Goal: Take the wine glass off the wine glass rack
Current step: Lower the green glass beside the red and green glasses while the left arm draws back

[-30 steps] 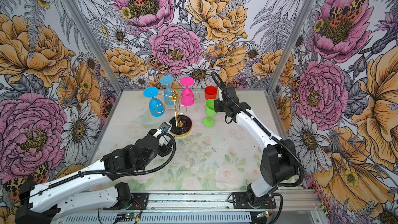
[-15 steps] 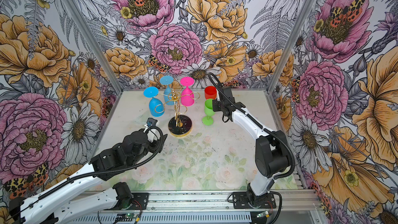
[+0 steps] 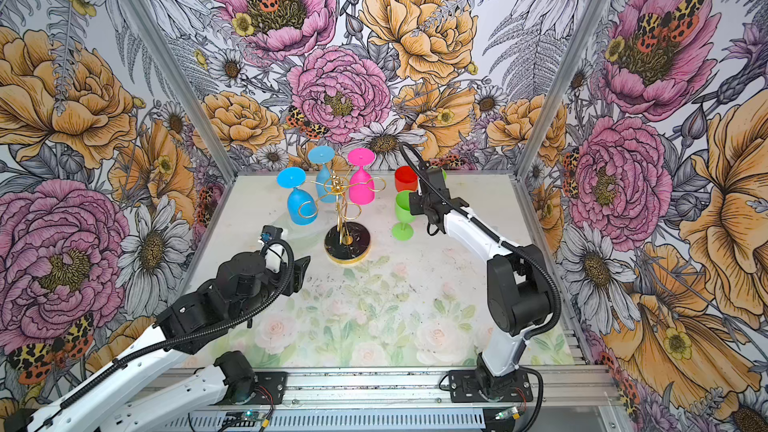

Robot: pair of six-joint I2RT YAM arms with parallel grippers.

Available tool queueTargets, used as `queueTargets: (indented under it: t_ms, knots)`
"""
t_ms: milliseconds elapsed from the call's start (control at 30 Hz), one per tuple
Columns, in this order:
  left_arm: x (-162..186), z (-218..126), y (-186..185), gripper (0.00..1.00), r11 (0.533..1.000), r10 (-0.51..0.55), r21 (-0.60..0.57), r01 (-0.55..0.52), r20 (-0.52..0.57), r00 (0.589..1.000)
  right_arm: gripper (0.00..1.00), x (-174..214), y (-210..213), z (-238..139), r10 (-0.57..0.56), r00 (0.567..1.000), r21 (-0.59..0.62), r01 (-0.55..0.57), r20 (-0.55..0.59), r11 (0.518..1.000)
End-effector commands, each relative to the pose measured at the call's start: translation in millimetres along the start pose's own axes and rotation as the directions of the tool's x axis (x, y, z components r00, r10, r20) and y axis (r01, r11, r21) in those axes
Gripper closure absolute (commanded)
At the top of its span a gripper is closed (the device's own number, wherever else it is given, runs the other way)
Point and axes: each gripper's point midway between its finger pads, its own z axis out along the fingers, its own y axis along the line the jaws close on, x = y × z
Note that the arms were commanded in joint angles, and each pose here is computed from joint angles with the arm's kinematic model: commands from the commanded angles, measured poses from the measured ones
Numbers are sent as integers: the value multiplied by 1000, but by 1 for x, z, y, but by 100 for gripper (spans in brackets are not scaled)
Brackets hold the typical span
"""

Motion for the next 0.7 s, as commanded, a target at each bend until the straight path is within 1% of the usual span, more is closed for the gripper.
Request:
queueTargets:
  t_ms: [0,333,667]
  knots:
    - [6,-2,3,26,1000,-29,6,30,-14,999,100,-6,-8,6,-5,1000,43,4,28,999]
    - [5,-7,15,26,998,-51,-21,51,-3,999,100,-9,-10,14,-7,1000,61,6,26,998]
    - [6,-11,21,26,998,-60,-36,60,4,998,100,-19,-12,13,-15,999,81,11,46,997]
